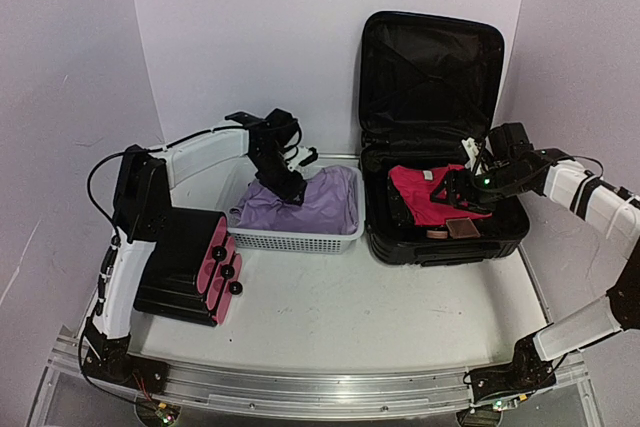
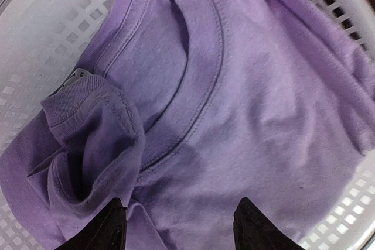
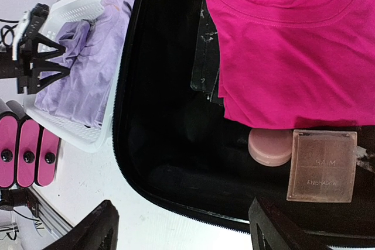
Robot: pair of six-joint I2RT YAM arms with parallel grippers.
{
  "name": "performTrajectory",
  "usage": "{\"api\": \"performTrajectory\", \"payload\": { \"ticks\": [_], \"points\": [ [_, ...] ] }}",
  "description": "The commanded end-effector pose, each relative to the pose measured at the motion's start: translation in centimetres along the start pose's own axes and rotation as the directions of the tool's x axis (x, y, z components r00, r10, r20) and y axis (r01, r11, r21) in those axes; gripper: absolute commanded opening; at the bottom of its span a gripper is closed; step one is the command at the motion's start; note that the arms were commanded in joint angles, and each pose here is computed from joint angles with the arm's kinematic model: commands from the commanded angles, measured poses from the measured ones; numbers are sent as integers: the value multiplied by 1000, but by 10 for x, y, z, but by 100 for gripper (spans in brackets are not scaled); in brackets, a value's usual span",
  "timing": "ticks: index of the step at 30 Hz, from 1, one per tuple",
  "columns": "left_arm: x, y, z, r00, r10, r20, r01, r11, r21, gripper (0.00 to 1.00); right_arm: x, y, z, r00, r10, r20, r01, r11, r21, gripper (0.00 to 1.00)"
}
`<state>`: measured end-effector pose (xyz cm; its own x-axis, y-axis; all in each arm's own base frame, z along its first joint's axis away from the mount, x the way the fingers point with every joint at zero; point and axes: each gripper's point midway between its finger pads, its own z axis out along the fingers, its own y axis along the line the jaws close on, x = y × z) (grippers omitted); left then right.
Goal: Open, take out, and arrange the luggage
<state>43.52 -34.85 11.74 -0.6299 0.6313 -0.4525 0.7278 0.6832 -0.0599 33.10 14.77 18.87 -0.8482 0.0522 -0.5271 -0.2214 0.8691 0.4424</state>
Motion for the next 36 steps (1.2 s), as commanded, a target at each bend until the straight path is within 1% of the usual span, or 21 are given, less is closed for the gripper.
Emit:
{"api": "performTrajectory", "payload": {
  "ticks": [1, 4, 7, 10, 12, 14, 17, 22, 23, 25, 26, 28, 31, 34, 35, 36],
  "points": [
    [-20, 46, -10, 992, 119, 29, -110, 967, -229, 61, -5, 8, -9, 999, -19, 40, 20, 999, -30, 78],
    [-19, 55, -13, 993, 118, 19, -107, 951, -289, 57, -3, 8, -9, 999, -19, 38, 20, 999, -30, 78],
    [-20, 57, -20, 992, 122, 32, -106, 944, -313, 57, -3, 8, -7, 999, -15, 31, 16, 999, -34, 77],
    [-22, 73, -25, 993, 106, 42, -83, 921, -380, 64, -3, 9, -5, 1000, -12, 25, 13, 999, -39, 77],
    [-17, 78, -18, 995, 96, 19, -81, 918, -388, 67, -3, 10, -4, 1000, -11, 23, 12, 999, -46, 76],
    [-16, 73, -13, 995, 97, 24, -82, 933, -350, 68, -3, 10, -5, 1000, -9, 23, 11, 999, -50, 76],
    [-14, 80, -10, 997, 70, 17, -58, 926, -374, 69, -2, 10, -6, 1000, -11, 26, 12, 999, -48, 76],
    [1, 105, -10, 1000, 0, -4, -2, 918, -397, 55, -3, 11, -9, 999, -14, 35, 15, 999, -48, 76],
    [5, 109, -10, 1000, -11, -12, 5, 918, -397, 51, -3, 12, -10, 999, -13, 36, 15, 999, -49, 76],
    [13, 117, -11, 999, -38, -19, 27, 916, -400, 38, -4, 13, -11, 999, -14, 37, 15, 999, -50, 75],
    [15, 121, -12, 999, -50, -20, 37, 914, -405, 34, -4, 13, -11, 999, -12, 38, 14, 999, -50, 75],
    [21, 132, -14, 998, -61, -34, 40, 900, -433, 32, -4, 13, -11, 999, -9, 37, 11, 999, -52, 75],
    [33, 148, -7, 994, -66, -83, 17, 874, -486, 28, -4, 13, -10, 999, -4, 32, 5, 999, -54, 74],
    [34, 146, -6, 993, -64, -96, 11, 883, -468, 26, -4, 13, -9, 1000, 3, 30, -1, 998, -55, 74],
    [31, 143, -11, 994, -72, -79, 28, 889, -457, 26, -4, 13, -10, 999, 4, 32, -2, 998, -56, 74],
    [26, 138, -18, 996, -77, -55, 45, 897, -439, 29, -5, 14, -10, 999, 4, 34, -2, 998, -57, 74]
  ]
}}
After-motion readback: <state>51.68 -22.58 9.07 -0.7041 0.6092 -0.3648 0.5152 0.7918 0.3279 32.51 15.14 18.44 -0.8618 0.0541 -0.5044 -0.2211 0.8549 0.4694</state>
